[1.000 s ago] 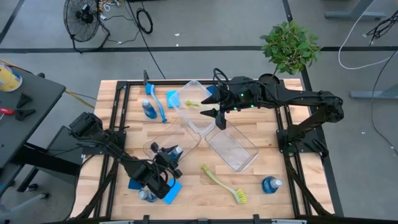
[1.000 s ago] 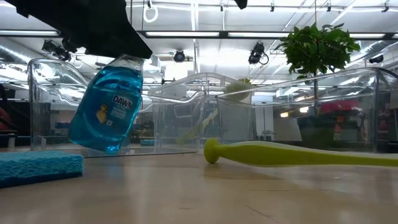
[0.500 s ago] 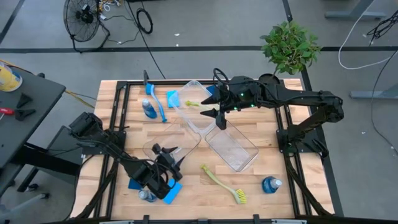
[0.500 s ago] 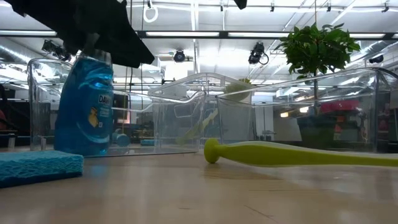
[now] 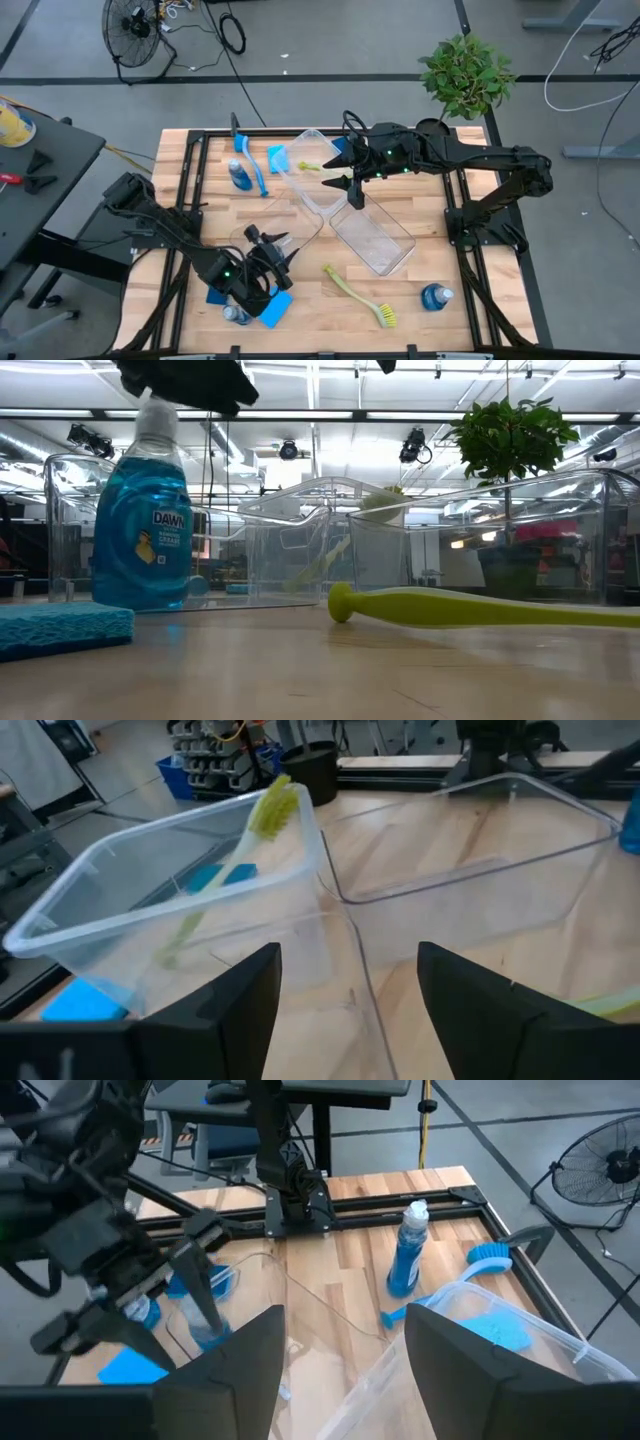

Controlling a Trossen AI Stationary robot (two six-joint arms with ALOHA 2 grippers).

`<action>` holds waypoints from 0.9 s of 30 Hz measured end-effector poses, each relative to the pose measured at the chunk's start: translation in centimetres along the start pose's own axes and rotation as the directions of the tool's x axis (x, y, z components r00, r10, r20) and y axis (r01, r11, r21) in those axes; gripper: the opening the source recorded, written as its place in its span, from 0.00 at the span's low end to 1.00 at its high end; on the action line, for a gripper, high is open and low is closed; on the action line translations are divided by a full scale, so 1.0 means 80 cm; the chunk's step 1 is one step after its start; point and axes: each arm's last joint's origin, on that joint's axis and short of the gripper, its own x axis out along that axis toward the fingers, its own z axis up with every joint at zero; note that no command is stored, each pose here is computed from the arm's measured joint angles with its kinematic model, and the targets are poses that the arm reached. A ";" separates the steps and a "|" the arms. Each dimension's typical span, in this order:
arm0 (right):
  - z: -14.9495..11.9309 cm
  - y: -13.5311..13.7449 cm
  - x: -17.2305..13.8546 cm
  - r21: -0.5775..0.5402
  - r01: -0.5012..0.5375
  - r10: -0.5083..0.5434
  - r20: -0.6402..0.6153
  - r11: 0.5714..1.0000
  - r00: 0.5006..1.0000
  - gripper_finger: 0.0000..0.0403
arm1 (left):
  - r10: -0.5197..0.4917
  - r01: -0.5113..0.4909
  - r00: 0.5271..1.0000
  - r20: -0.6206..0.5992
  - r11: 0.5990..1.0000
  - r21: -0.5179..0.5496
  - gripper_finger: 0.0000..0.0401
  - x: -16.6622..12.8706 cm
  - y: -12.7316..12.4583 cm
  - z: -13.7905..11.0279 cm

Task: Pick & Place Kitchen Sink Supplies
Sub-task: Put the blue dishwashing liquid into the left transparent bin

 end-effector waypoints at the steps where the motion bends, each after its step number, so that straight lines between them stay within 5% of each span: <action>1: 0.000 0.000 0.000 -0.001 0.000 0.000 0.000 1.000 1.000 0.52 | 0.000 0.000 1.000 0.000 1.000 0.000 0.59 -0.002 0.004 0.003; 18: 0.000 0.000 0.000 -0.032 0.001 -0.001 0.000 1.000 1.000 0.52 | 0.042 -0.036 0.998 0.040 0.989 -0.145 0.59 -0.022 0.103 0.082; 27: 0.000 0.000 0.000 -0.026 0.003 -0.003 0.000 1.000 1.000 0.52 | 0.033 -0.034 0.999 -0.009 0.996 -0.082 0.59 -0.011 0.177 0.115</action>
